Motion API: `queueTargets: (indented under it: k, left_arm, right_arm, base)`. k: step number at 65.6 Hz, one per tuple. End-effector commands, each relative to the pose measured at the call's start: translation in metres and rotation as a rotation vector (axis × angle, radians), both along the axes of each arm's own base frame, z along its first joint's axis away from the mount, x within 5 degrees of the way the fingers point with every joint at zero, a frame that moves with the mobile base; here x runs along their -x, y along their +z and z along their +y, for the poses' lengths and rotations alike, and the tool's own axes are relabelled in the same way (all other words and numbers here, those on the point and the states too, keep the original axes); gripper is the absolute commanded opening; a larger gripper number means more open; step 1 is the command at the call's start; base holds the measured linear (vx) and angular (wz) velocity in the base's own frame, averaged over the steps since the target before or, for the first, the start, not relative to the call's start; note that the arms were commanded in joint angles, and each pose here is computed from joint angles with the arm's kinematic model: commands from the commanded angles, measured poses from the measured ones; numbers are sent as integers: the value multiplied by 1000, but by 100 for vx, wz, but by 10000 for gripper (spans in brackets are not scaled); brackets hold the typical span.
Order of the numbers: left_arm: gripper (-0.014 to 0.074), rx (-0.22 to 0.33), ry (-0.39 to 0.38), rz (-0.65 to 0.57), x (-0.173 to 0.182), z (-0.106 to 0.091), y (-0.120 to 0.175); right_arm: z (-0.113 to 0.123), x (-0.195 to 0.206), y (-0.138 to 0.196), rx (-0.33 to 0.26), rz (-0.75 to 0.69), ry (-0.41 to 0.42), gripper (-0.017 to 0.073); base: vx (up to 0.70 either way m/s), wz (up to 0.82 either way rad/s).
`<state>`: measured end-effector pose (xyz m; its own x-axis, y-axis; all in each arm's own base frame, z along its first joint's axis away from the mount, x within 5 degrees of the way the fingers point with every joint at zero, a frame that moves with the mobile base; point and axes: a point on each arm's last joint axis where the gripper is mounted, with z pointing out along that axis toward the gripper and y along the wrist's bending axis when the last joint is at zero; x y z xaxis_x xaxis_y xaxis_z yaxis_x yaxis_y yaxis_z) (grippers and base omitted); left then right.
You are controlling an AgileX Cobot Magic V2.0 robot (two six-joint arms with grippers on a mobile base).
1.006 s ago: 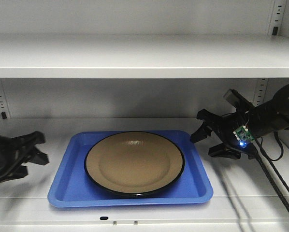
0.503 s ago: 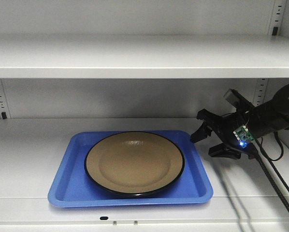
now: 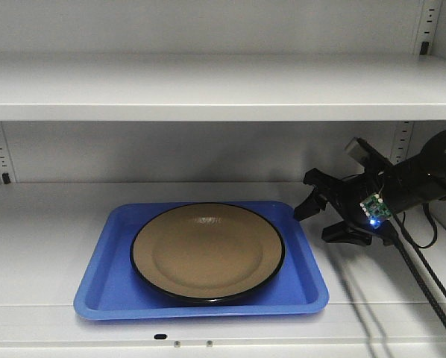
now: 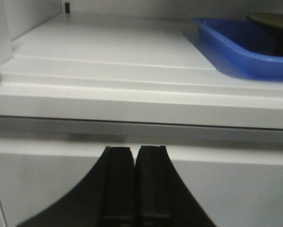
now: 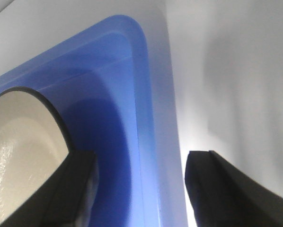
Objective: Place disk in tray to left cabinet
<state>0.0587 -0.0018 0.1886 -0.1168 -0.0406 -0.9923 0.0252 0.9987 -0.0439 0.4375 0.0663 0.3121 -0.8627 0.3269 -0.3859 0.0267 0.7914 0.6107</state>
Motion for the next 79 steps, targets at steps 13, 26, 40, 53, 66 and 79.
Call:
queueTargets:
  k: [13, 26, 40, 53, 66, 79]
  left_arm:
    - [-6, -31, 33, -66, 2, 2, 0]
    - [-6, -30, 37, -61, 2, 2, -1]
    - [-6, -30, 37, -61, 2, 2, -1]
    - [-6, -30, 37, -61, 2, 2, -1]
    - [-6, -30, 37, -61, 2, 2, -1]
    - [-6, -30, 37, -61, 2, 2, -1]
  right_arm:
    - [0, 9, 39, -38, -117, -14, 477]
    - [0, 9, 39, -38, -117, -14, 477]
    - [0, 9, 39, -38, -116, -14, 477]
    - [0, 9, 39, -38, -116, -14, 477]
    - [0, 9, 39, -39, -115, -13, 477]
    - [0, 23, 61, -28, -172, 6, 477]
  base:
    - [0, 0]
    - [0, 0]
    - [0, 0]
    - [0, 0]
    - [0, 0]
    - [0, 0]
